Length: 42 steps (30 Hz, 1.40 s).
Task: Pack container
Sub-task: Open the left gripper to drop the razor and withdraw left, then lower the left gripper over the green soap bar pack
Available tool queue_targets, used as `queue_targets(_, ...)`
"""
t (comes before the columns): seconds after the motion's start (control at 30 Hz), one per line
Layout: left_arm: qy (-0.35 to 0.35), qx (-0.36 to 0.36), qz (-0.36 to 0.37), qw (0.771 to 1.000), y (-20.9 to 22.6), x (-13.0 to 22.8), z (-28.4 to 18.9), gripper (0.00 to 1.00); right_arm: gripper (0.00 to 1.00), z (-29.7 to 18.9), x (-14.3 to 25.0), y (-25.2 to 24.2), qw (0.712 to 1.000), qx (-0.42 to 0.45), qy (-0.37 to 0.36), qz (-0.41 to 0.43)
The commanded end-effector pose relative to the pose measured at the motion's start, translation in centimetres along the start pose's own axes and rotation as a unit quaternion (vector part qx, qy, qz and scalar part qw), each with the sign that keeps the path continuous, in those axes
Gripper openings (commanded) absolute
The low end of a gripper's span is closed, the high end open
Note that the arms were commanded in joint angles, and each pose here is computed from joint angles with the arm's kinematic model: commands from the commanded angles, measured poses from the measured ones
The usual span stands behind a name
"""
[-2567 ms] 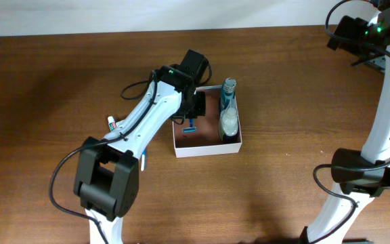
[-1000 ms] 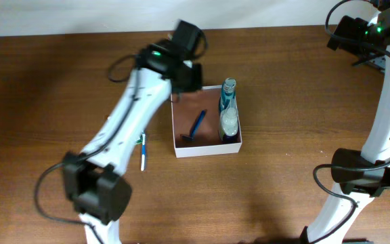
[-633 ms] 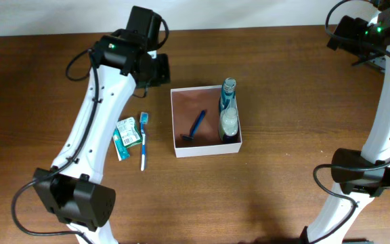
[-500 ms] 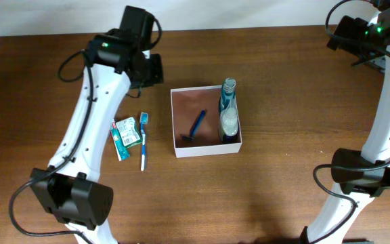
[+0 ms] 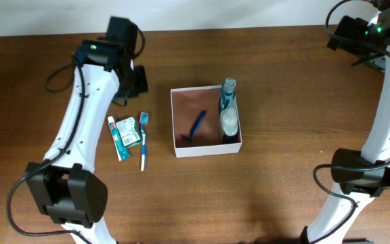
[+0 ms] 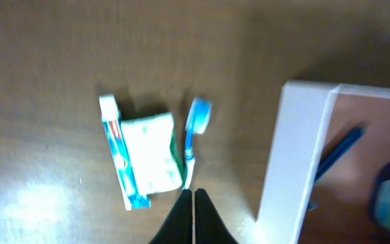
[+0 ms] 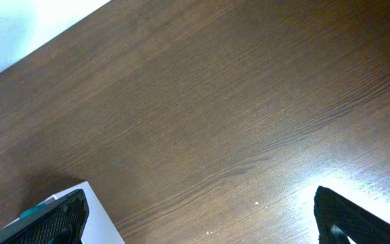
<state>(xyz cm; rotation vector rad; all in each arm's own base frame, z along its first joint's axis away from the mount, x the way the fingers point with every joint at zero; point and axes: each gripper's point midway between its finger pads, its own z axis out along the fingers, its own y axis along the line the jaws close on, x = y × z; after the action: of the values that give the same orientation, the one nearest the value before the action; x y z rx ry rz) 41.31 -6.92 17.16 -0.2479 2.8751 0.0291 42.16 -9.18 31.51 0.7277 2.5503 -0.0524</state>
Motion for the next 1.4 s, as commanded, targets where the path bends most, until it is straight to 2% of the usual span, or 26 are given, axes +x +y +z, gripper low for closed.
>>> queue_targets(0.0,0.035,-0.027,-0.032,0.998,1.4,1.9,2.4,0.07,0.98,-0.7,0.0,-0.3,1.0,0.003,-0.006,-0.003)
queue_targets(0.1,0.057,-0.036,-0.053,0.996,2.1,3.3,4.3,0.29,0.98,-0.7,0.0,-0.3,1.0,0.003,-0.006,-0.003)
queue_targets(0.17,0.064,-0.041,-0.063,0.995,2.5,3.8,5.4,0.48,0.98,-0.7,0.0,-0.3,1.0,0.003,-0.007,-0.003)
queue_targets(0.27,0.071,-0.039,-0.071,0.994,2.7,4.6,6.9,0.54,0.98,-0.7,0.0,-0.3,1.0,0.003,-0.006,-0.003)
queue_targets(0.4,0.071,-0.038,-0.075,0.994,2.9,5.1,8.4,0.56,0.98,-0.7,0.0,-0.3,1.0,0.003,-0.007,-0.003)
queue_targets(0.6,0.068,-0.041,-0.118,0.99,3.5,5.7,10.1,0.55,0.98,-0.7,0.0,-0.3,1.0,0.003,-0.006,-0.003)
queue_targets(1.17,0.044,-0.048,-0.131,0.989,4.9,5.5,12.2,0.55,0.98,-0.7,0.0,-0.3,1.0,0.003,-0.006,-0.003)
queue_targets(1.37,0.042,-0.056,-0.125,0.99,5.1,5.4,12.2,0.63,0.99,-0.7,0.0,-0.3,1.0,0.003,-0.006,-0.003)
